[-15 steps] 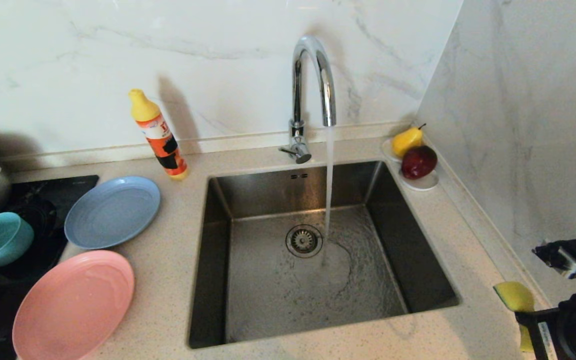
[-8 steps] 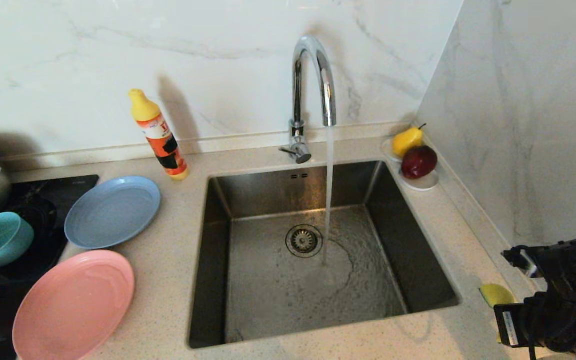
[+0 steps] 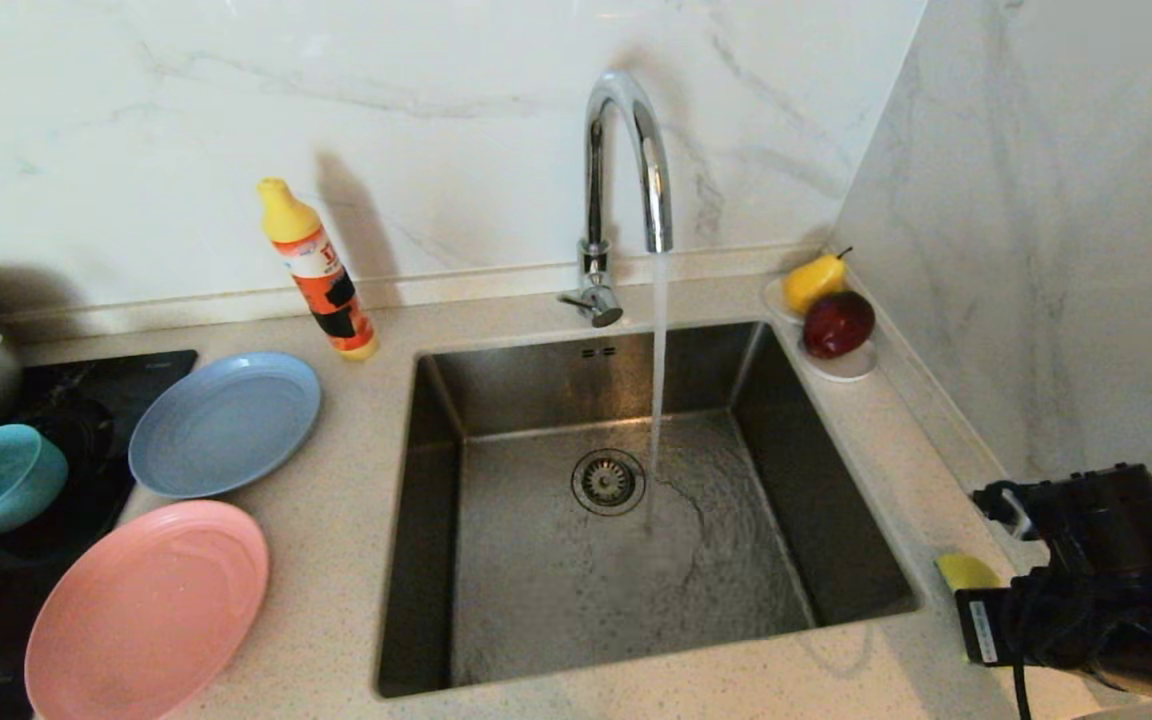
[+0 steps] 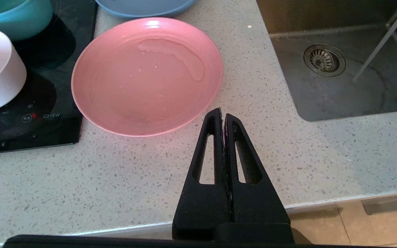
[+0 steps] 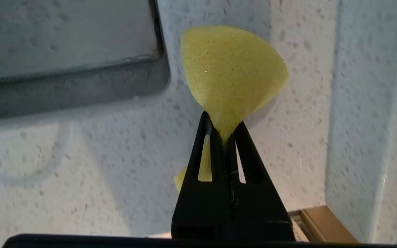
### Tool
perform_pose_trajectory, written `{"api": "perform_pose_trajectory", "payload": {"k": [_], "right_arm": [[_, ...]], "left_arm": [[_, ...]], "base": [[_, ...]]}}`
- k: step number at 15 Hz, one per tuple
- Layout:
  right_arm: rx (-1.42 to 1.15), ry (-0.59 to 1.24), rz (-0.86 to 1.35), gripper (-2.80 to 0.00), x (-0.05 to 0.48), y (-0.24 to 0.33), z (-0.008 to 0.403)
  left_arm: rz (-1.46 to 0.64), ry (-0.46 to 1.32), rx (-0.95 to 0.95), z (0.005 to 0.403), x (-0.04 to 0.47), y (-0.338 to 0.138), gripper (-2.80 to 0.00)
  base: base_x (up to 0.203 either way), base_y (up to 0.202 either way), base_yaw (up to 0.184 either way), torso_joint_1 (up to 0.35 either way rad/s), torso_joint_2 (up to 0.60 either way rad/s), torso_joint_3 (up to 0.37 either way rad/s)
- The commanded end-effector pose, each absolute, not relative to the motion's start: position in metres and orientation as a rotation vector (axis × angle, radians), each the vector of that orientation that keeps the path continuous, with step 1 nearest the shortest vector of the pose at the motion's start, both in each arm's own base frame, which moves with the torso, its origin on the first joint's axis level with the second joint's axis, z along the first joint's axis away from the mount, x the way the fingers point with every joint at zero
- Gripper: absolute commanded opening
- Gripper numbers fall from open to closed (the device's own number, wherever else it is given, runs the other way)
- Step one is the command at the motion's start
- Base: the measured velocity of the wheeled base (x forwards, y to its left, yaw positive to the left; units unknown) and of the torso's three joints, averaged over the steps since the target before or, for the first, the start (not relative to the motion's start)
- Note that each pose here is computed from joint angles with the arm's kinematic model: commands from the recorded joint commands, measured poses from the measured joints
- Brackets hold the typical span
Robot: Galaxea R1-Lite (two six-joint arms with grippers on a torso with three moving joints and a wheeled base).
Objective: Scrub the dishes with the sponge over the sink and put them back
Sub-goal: Put down the sponge
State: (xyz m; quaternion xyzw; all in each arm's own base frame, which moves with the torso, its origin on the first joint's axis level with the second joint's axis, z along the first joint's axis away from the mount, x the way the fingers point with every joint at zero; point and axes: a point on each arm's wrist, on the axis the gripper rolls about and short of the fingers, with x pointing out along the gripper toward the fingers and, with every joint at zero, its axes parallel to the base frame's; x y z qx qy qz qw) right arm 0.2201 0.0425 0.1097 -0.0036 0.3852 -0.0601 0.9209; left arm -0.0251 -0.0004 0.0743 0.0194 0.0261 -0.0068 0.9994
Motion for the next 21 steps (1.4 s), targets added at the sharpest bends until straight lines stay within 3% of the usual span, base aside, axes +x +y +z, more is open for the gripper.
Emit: {"api": "perform_pose_trajectory", "payload": {"k": [1,21], "right_arm": [[-0.004,0.787,-0.125,-2.8,0.226,0.043,0.11],[-0.009,0.752,-0.133,-2.8,0.258,0.045,0.116]], "left_arm": [[-0.013,0.054,0.039,0.074,-0.025,0.0,-2.8],[-0.013,0.053,0.038,0.074,-0.025,0.0,-2.8]], "base": [[0.0,0.0,0.0,0.0,0.0,0.0],[0.0,0.0,0.0,0.0,0.0,0.0]]}}
